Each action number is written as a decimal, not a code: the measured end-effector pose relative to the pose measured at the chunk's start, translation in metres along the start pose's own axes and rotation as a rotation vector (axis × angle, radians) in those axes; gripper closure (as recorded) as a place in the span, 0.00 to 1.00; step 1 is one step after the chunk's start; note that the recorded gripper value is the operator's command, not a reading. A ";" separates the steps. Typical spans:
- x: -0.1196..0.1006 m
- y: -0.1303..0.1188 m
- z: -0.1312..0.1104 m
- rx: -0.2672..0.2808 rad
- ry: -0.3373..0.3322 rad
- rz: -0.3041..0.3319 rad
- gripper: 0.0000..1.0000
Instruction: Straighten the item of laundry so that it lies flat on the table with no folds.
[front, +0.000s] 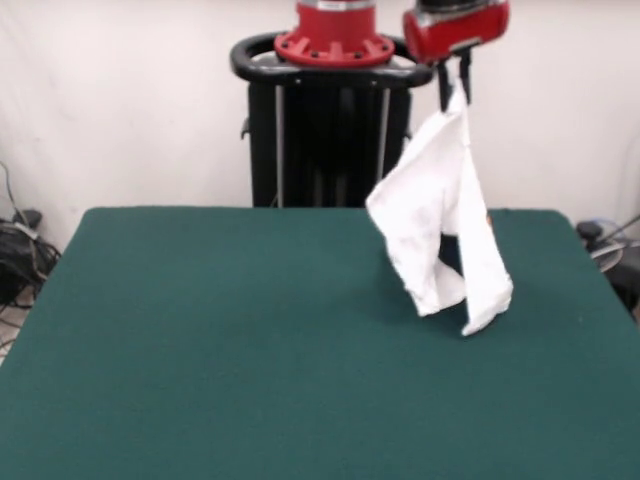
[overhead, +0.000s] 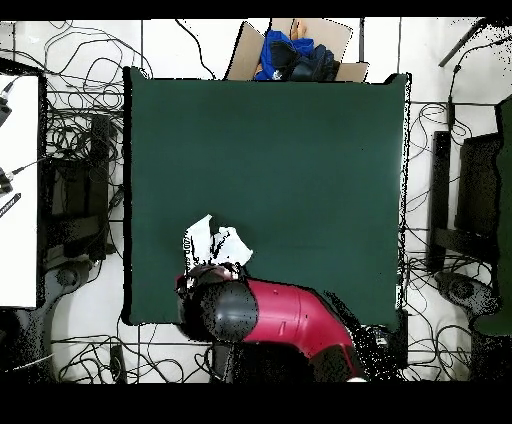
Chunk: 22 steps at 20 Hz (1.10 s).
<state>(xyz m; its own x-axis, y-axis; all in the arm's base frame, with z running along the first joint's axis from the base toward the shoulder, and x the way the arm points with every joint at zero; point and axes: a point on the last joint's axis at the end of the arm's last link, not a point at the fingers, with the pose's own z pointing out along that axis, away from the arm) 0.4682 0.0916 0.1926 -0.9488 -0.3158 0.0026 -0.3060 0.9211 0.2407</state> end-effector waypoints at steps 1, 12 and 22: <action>0.000 -0.004 0.003 -0.002 0.001 0.005 1.00; 0.002 -0.062 0.043 -0.039 0.049 0.035 1.00; -0.008 -0.108 0.055 -0.061 0.041 0.074 1.00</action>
<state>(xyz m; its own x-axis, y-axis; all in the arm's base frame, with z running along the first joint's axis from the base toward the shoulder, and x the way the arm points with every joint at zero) 0.5047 0.0076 0.1138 -0.9643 -0.2576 0.0616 -0.2286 0.9270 0.2974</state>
